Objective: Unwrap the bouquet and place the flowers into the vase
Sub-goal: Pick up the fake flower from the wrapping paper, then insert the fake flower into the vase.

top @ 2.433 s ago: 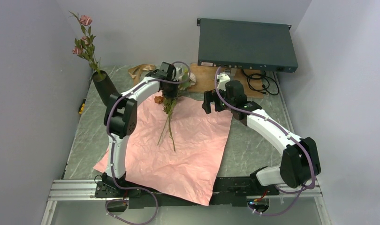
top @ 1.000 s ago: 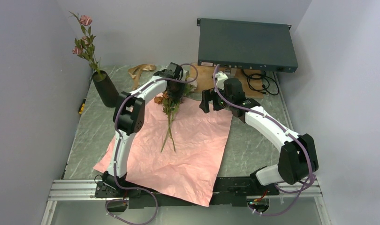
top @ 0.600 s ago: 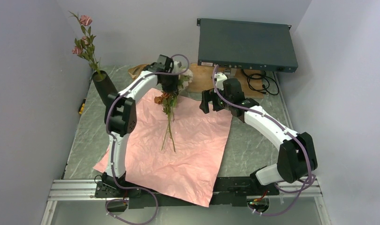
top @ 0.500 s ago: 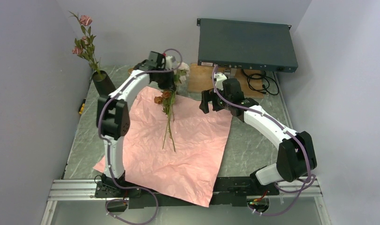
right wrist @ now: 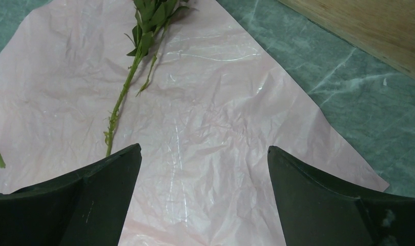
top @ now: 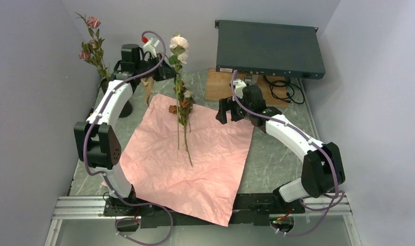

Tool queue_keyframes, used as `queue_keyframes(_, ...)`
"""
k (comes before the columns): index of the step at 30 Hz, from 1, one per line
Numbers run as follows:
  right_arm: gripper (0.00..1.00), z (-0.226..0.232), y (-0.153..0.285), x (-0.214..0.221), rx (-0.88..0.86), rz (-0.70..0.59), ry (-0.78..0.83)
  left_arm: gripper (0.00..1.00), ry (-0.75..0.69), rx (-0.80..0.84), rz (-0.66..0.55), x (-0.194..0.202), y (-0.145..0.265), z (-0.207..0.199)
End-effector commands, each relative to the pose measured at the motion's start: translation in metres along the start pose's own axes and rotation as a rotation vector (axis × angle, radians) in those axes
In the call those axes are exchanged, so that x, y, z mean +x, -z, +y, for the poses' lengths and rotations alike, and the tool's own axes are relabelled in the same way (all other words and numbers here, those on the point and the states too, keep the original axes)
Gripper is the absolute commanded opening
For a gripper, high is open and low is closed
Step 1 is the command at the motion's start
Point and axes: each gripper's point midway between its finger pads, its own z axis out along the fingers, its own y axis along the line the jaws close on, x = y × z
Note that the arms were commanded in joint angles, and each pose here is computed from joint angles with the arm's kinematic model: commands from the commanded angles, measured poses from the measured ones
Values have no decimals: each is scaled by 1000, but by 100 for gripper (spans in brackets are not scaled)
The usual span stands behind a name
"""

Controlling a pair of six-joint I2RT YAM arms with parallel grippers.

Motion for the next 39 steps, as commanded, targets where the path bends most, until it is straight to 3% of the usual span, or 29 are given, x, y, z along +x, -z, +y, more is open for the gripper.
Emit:
queue_keyframes(1,96,12,3,-35,-53,-99,27,0,-240,97,-213,-67,58,-55)
queue_keyframes(11,96,19,-2,-40,-96,-113,35,0,-558,-141,-659,-190,192,-75)
queue_keyframes(15,96,20,-4,-44,-106,-121,30,0,-612,-340,-782,-215,246,-74)
queue_keyframes(19,96,24,-7,-44,-125,-118,23,0,-629,-645,-968,-238,310,-63)
queue_keyframes(25,96,30,-11,-44,-155,-96,21,0,-655,-1003,-1143,-250,382,-43)
queue_keyframes(29,96,31,-13,-46,-159,-88,10,0,-687,-1026,-1180,-252,388,-40)
queue_keyframes(39,97,29,-13,-46,-144,-87,5,0,-582,-1050,-1087,-241,371,24)
